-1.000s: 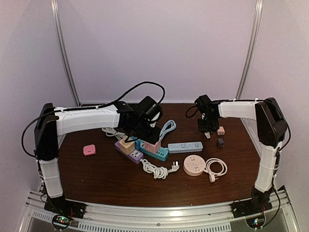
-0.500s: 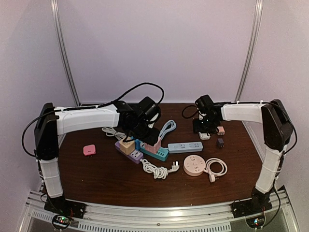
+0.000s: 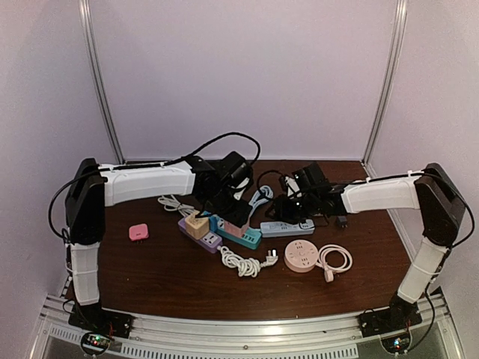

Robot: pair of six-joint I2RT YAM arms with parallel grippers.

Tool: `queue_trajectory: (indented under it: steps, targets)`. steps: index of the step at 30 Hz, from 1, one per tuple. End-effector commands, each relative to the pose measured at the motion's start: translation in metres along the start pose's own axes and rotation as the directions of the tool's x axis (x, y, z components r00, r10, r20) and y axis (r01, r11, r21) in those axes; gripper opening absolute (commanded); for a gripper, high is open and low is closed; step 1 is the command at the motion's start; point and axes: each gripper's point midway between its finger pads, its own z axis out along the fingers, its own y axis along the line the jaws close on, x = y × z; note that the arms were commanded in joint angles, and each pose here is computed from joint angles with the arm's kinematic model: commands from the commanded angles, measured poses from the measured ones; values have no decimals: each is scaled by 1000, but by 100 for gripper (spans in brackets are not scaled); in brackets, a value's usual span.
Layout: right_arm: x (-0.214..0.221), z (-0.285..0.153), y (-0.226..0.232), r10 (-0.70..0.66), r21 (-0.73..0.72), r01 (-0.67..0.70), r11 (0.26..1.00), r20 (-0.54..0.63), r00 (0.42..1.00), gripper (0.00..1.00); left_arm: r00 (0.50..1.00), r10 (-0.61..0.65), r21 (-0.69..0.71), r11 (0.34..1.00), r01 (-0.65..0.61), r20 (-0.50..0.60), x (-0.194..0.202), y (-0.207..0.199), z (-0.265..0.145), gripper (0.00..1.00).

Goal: Pull the plug off the socket

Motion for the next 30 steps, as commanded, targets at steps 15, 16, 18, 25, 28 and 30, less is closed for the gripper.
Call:
queue_trajectory:
  steps: [15, 16, 18, 25, 28, 30]
  targets:
    - [48, 42, 47, 176, -234, -188, 954, -72, 982, 1, 999, 5, -5, 1000, -5, -47, 5, 0, 17, 64]
    - [49, 44, 48, 179, -236, -193, 952, -79, 981, 0, 999, 5, -5, 1000, -5, -51, 5, 0, 18, 64]
    - [54, 48, 47, 182, -230, -198, 953, -86, 979, 0, 998, 2, -9, 1000, -2, -57, 7, 0, 21, 64]
    - [70, 62, 32, 221, -187, -238, 953, -107, 969, 0, 998, -6, -12, 1000, 6, -64, 8, 0, 29, 69]
    - [72, 64, 26, 236, -169, -250, 953, -102, 966, 0, 998, -10, -16, 1000, 9, -66, 9, 0, 32, 71]
    - [73, 65, 23, 242, -159, -255, 954, -98, 965, 0, 998, -11, -23, 1000, 9, -67, 9, 1, 33, 72]
